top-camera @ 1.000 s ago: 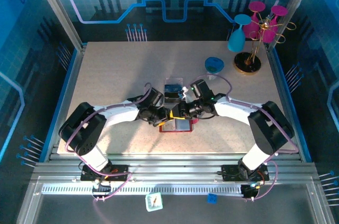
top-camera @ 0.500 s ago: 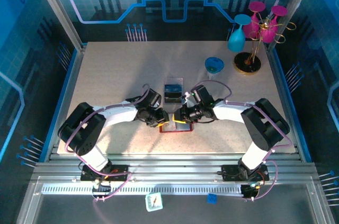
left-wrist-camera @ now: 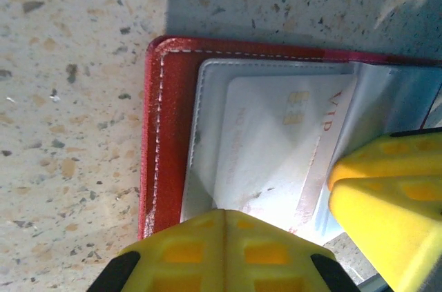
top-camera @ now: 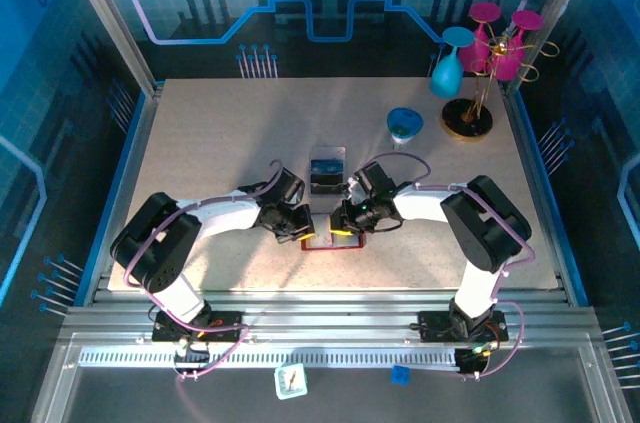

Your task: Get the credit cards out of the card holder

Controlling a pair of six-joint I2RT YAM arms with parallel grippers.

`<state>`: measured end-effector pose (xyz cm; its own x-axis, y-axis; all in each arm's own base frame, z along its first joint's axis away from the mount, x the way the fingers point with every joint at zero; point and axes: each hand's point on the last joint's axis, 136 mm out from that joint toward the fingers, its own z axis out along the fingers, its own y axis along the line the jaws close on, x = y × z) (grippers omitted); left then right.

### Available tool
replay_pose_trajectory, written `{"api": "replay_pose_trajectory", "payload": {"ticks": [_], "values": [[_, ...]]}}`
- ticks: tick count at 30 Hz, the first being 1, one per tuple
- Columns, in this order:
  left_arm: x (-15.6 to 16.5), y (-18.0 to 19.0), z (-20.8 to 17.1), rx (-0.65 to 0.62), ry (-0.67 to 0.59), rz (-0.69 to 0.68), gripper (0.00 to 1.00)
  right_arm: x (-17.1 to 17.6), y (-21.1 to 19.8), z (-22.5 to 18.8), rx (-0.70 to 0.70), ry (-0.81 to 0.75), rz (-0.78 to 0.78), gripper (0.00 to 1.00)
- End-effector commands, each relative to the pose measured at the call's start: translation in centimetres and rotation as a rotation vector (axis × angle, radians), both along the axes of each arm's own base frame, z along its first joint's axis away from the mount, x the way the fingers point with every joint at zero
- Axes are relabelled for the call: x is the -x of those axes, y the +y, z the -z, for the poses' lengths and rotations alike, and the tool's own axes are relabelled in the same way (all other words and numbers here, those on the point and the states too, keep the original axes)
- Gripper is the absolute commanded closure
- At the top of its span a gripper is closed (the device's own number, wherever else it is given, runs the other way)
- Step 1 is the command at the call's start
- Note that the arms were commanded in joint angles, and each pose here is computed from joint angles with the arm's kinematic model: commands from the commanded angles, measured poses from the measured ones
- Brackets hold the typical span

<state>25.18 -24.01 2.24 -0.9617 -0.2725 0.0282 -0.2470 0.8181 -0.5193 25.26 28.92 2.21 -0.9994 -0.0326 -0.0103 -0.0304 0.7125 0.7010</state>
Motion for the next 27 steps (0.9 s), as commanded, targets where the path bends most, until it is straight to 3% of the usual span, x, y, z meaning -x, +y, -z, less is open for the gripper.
{"api": "replay_pose_trajectory", "payload": {"ticks": [1, 15, 22, 27], "values": [[0.6, 1.1, 1.0, -0.043, 0.030, -0.010, 0.96, 0.4, 0.5, 0.5, -0.002, 0.012, -0.029, 0.80], [0.9, 0.9, 2.1, -0.018, 0.061, -0.018, 0.99, 0.3, 1.8, 0.1, -0.115, 0.040, -0.030, 0.80], [0.8, 1.2, 1.8, -0.034, 0.054, -0.018, 0.98, 0.0, 0.9, -1.0, -0.105, 0.010, -0.010, 0.92], [0.9, 1.8, 1.7, -0.056, 0.055, -0.025, 0.98, -0.4, -0.6, -1.7, -0.067, -0.013, 0.001, 0.93]]}}
